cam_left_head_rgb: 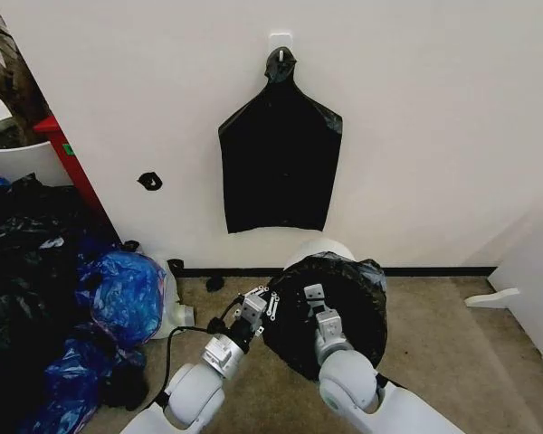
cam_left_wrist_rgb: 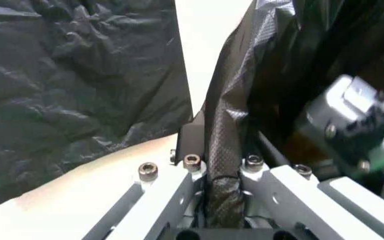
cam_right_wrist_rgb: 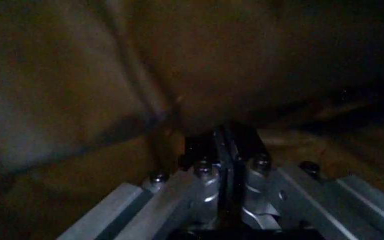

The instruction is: Place the garbage bag over the trash bin.

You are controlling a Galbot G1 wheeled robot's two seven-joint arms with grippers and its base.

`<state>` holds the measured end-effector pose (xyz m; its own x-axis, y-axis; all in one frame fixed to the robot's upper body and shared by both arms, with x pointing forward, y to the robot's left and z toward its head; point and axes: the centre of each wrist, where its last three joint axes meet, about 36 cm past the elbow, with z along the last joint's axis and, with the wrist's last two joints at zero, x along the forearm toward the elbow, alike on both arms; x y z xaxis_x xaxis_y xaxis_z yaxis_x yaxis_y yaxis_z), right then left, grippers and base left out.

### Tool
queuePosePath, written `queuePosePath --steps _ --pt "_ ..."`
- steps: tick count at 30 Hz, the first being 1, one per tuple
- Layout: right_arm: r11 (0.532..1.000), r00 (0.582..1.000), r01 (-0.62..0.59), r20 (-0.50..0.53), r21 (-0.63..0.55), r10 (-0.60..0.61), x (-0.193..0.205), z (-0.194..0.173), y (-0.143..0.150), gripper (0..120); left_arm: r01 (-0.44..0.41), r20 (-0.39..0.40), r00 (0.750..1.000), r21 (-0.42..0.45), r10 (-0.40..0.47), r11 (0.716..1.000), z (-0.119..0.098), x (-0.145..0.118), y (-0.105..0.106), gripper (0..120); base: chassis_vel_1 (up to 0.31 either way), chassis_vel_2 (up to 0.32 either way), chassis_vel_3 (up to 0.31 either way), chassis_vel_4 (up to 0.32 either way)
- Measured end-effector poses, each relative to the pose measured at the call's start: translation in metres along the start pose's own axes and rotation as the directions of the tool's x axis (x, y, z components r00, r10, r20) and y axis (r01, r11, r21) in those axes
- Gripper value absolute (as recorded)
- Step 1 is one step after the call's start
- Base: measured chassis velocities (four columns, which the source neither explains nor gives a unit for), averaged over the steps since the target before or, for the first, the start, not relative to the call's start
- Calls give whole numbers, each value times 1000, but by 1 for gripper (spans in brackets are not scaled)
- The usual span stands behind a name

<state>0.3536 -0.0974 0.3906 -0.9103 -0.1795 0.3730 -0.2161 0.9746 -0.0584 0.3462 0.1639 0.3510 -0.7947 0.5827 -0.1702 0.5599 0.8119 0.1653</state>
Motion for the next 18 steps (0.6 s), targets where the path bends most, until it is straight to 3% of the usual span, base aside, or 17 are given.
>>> queuePosePath --steps 4,10,18 --pt "1000 999 -13 -38 8 13 -11 6 6 0 1 3 1000 3 -1 1000 0 -1 -1 1 0 0 0 0" --pt "986 987 -114 -101 124 127 -38 21 11 0 3 16 1000 11 -3 1000 -4 -3 0 1 0 0 0 0" --pt "955 971 -185 -107 233 214 -45 32 9 0 17 25 1000 7 -18 1000 -9 -5 7 1 0 0 0 0"
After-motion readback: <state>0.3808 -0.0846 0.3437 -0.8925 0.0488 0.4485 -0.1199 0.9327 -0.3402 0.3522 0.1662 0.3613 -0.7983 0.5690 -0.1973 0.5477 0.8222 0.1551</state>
